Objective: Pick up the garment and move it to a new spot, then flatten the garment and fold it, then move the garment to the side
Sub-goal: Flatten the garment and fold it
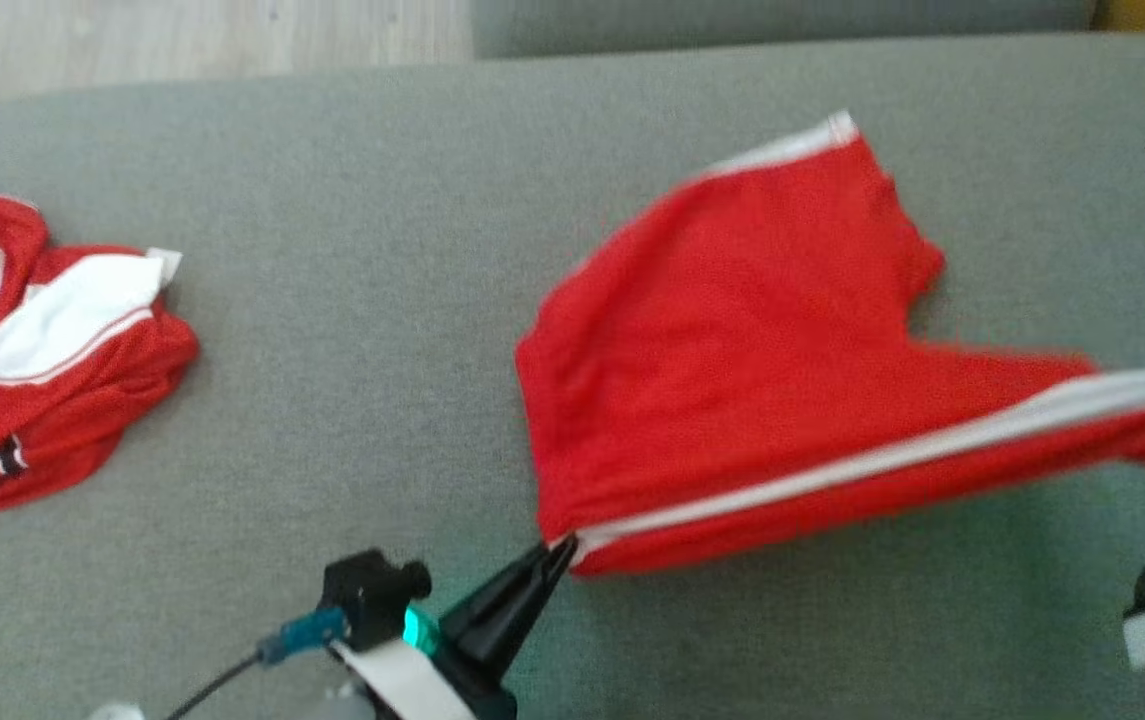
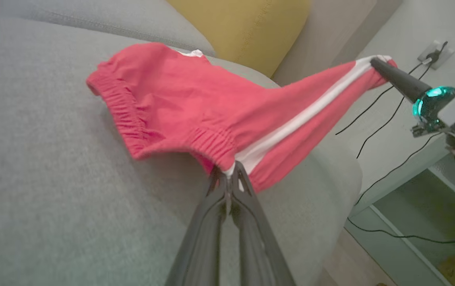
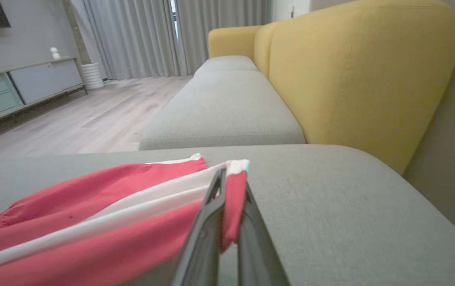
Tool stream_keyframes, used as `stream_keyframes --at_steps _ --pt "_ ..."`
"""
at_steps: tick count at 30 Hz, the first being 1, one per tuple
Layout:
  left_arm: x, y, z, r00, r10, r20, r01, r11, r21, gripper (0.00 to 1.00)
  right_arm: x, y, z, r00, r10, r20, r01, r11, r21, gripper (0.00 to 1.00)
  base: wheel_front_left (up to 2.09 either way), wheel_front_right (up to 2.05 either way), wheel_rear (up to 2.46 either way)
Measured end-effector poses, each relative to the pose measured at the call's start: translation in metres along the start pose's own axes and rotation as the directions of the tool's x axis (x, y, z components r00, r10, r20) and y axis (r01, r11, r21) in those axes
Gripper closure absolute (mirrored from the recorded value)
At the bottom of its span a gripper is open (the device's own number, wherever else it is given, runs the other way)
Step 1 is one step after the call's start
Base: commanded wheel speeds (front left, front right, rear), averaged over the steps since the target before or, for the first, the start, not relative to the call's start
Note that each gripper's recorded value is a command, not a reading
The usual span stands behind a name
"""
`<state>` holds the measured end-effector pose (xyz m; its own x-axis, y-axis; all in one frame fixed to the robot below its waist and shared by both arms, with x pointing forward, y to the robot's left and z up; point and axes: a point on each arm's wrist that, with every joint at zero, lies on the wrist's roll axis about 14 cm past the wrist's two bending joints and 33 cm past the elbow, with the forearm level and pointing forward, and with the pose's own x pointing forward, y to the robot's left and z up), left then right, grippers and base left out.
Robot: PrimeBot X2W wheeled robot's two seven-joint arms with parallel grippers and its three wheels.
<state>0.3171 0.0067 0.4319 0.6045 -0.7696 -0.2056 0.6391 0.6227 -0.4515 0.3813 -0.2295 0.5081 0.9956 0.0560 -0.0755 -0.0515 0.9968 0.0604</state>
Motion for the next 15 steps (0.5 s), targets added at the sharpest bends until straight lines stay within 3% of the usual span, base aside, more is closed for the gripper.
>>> stream_keyframes --at_steps 2,6,15 --pt "-0.012 -0.011 -0.005 1.0 0.009 0.01 -0.008 0.998 -0.07 1.0 -0.021 0.0 -0.005 0.999 -0.013 -0.038 0.014 1.0 0.008 1.0 0.0 0.0 0.0" --pt "-0.012 -0.006 0.01 0.997 0.037 0.07 -0.028 0.991 -0.129 1.0 -0.016 0.002 -0.005 0.999 -0.022 -0.048 0.023 0.999 0.034 1.0 0.0 0.0 0.0" --pt "0.021 0.041 0.053 0.983 0.121 0.139 -0.099 0.983 -0.153 1.0 0.068 0.026 -0.017 0.996 0.05 -0.074 -0.048 0.998 0.036 1.0 0.0 0.0 0.0"
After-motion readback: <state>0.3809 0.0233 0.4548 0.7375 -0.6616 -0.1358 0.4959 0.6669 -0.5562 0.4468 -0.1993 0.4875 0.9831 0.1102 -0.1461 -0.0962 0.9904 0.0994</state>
